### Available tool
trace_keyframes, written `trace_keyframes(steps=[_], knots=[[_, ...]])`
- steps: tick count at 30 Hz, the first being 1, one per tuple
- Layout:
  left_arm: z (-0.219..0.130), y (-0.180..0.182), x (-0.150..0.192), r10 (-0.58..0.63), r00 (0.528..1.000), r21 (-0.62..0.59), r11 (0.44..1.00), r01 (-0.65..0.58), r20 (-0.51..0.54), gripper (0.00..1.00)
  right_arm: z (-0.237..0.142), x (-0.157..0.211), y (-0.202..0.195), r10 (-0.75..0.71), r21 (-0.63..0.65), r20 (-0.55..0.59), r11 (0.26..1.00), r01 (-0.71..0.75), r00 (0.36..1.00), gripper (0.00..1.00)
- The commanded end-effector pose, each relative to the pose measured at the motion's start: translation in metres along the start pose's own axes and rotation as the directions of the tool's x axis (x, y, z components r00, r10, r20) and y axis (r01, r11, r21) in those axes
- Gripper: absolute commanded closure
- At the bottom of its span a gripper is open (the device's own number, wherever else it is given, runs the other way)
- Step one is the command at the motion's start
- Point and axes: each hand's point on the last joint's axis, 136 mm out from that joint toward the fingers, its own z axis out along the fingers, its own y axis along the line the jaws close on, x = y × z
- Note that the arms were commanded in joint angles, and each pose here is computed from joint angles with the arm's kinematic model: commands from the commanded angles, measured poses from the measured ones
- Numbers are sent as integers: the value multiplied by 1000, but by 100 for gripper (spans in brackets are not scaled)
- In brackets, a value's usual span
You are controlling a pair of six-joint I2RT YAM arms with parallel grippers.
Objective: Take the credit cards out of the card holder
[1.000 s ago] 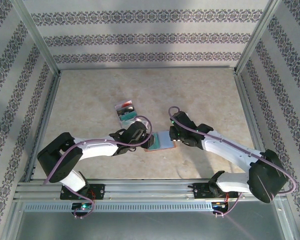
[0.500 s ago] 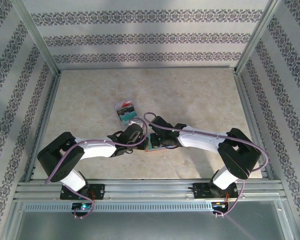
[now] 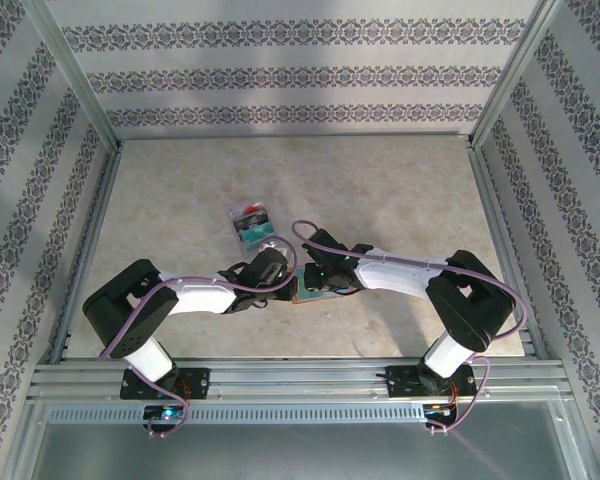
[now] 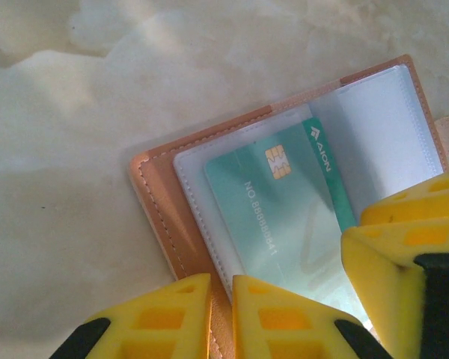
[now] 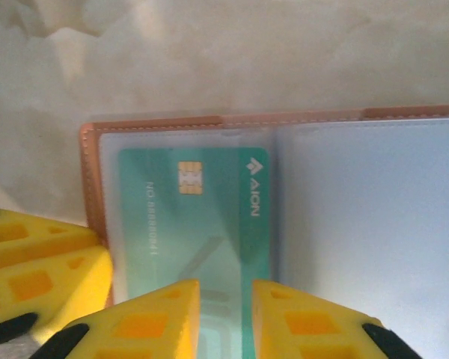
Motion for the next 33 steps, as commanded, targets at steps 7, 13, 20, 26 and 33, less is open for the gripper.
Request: trace_keyframes(steps=[7,13,20,26,33], knots=[[0,6,-3,-28,1000,-11,1000,28,5,84,5,6,-18,34,33,-14,999,-33,999,72],[1,6,-4,-25,1000,-10,1000,25,3,87,8,9,-21,53,7,-19,999,-53,998,70],[5,6,0,-21,999,-12,1000,21,-24,89,18,12,-13,92,-136,-35,986,-96,995,70],[7,6,2,-15,999,-18,1000,14,-44,92,15,10,-2,93,-227,-30,969,-97,995,71],[8,8,6,-12,998,-28,1000,10,-62,93,2,2,5,98,-291,-4,952,-95,995,72]])
